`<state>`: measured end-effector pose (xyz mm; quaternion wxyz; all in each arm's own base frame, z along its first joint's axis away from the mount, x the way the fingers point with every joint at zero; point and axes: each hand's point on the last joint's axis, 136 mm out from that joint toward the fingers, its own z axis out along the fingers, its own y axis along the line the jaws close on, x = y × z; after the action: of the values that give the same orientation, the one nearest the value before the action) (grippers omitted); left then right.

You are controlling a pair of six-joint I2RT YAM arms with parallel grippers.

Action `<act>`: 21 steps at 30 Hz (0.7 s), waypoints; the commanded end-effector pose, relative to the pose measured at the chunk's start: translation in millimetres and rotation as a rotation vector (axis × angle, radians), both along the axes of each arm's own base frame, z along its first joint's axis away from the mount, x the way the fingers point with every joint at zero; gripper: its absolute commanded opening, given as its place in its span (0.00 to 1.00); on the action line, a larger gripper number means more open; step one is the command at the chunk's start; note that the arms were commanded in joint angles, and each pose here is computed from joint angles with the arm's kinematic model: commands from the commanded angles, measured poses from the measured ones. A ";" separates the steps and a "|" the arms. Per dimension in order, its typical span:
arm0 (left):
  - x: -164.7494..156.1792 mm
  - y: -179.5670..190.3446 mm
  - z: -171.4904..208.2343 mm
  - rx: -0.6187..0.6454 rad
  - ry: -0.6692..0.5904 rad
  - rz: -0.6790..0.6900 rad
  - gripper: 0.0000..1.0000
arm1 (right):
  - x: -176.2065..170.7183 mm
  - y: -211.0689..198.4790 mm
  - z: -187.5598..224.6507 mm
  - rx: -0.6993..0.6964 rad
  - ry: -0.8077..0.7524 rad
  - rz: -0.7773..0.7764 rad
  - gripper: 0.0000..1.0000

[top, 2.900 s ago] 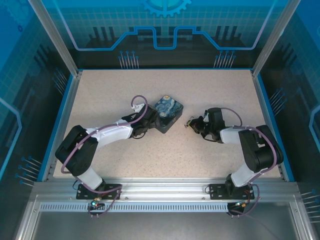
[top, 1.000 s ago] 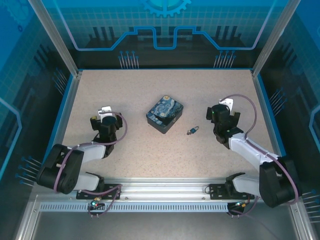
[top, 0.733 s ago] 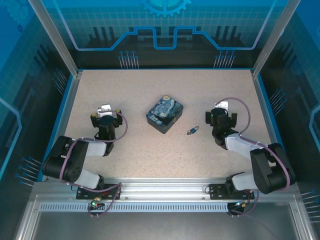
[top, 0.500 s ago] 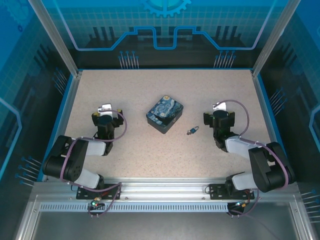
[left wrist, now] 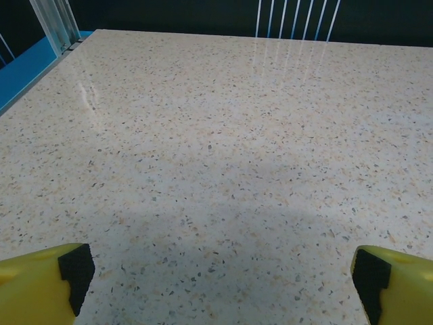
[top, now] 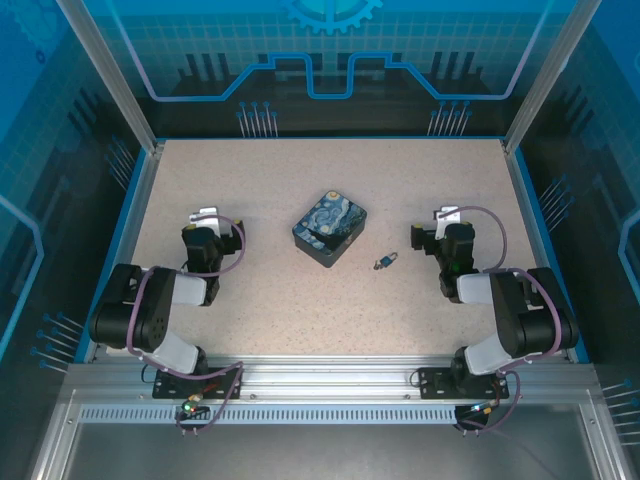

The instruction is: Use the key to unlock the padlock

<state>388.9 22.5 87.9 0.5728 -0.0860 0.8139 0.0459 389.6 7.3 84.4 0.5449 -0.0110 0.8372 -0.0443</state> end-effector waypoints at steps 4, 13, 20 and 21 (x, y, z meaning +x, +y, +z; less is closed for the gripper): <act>6.8 -5.5 7.3 -0.052 -0.024 -0.037 0.99 | 6.7 7.3 10.1 0.015 -0.023 0.044 1.00; 5.7 -6.6 7.3 -0.041 -0.028 -0.039 0.99 | 6.5 8.9 10.5 0.002 -0.028 0.039 1.00; 5.3 -6.7 6.7 -0.041 -0.026 -0.040 0.99 | 6.8 9.5 10.6 0.002 -0.028 0.041 1.00; 5.3 -6.8 6.5 -0.041 -0.026 -0.040 0.99 | 6.9 9.8 10.9 0.002 -0.028 0.042 1.00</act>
<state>389.9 18.5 87.3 0.5724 -0.0843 0.8152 0.0262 391.5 15.9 86.5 0.5469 -0.0246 0.8361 -0.0352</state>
